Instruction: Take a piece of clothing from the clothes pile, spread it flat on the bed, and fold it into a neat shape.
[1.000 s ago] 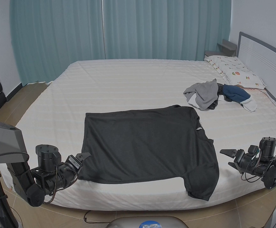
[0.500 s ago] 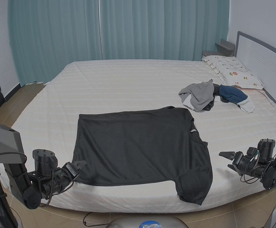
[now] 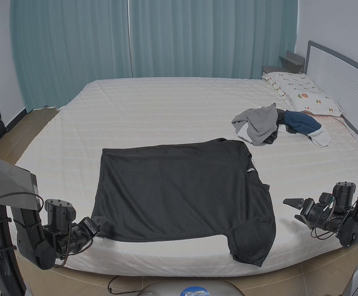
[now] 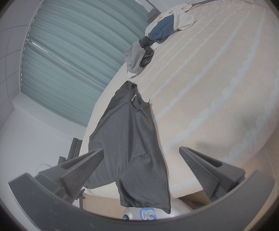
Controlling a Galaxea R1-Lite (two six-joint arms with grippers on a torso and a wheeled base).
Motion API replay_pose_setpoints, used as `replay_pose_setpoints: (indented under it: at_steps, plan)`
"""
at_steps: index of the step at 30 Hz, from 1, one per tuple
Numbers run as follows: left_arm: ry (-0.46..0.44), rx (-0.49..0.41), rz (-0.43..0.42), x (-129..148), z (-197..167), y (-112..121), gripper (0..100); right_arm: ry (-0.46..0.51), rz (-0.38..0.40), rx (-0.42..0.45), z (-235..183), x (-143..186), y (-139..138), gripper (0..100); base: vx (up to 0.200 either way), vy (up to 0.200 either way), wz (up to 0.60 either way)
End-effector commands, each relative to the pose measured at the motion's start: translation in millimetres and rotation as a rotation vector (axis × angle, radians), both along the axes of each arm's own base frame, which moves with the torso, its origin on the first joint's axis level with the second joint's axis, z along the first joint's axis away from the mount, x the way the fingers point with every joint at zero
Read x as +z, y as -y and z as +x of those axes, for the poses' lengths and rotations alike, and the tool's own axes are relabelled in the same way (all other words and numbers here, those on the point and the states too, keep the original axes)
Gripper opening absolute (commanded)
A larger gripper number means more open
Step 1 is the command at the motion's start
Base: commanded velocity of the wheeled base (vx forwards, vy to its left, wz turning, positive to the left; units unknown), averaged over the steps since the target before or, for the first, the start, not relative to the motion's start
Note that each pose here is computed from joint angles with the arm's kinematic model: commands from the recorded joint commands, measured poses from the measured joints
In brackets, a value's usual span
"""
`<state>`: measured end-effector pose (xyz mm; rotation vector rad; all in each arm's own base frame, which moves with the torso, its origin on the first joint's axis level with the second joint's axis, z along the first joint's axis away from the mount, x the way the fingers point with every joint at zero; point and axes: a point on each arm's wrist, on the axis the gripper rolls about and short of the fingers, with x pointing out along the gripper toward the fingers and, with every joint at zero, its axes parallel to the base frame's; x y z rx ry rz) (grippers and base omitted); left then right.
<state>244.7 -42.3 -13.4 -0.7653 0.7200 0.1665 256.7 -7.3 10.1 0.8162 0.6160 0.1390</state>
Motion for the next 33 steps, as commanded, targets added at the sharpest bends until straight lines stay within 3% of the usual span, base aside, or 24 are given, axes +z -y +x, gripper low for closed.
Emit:
replay_pose_setpoints:
  at_steps: [1, 8, 9, 17, 23, 27, 33]
  plan:
    - [-0.018, 0.015, 0.002, -8.3, 4.9, -2.6, 100, -0.01, 0.001, 0.001, 0.0, -2.3, 0.0, 100, 0.0, 0.0, 0.0]
    - [-0.03, 0.017, 0.005, -14.3, 8.3, -2.5, 100, -0.007, 0.0, 0.012, 0.2, -1.8, -3.1, 100, 0.0, 0.0, 0.0]
    - [-0.03, 0.02, 0.004, -16.6, 11.2, -2.8, 0, -0.009, 0.0, 0.012, 0.2, -2.2, -3.1, 100, 0.0, 0.0, 0.0]
    - [-0.05, 0.033, 0.016, -18.9, 7.4, -6.3, 0, -0.022, -0.001, 0.011, 0.3, -5.8, -3.1, 100, 0.0, 0.0, 0.0]
    - [-0.059, 0.026, 0.109, -19.7, 2.7, -9.0, 0, -0.062, -0.014, 0.037, -2.7, -15.1, -8.3, 100, 0.0, 0.0, 0.0]
    - [-0.092, -0.006, 0.17, -20.3, -6.5, -15.6, 0, -0.09, -0.084, 0.062, -2.5, -28.3, -18.8, 100, 0.0, 0.0, 0.0]
    - [-0.102, -0.034, 0.221, -15.1, -16.2, -20.1, 0, -0.103, -0.107, 0.112, -11.1, -42.9, -31.2, 100, 0.0, 0.0, 0.0]
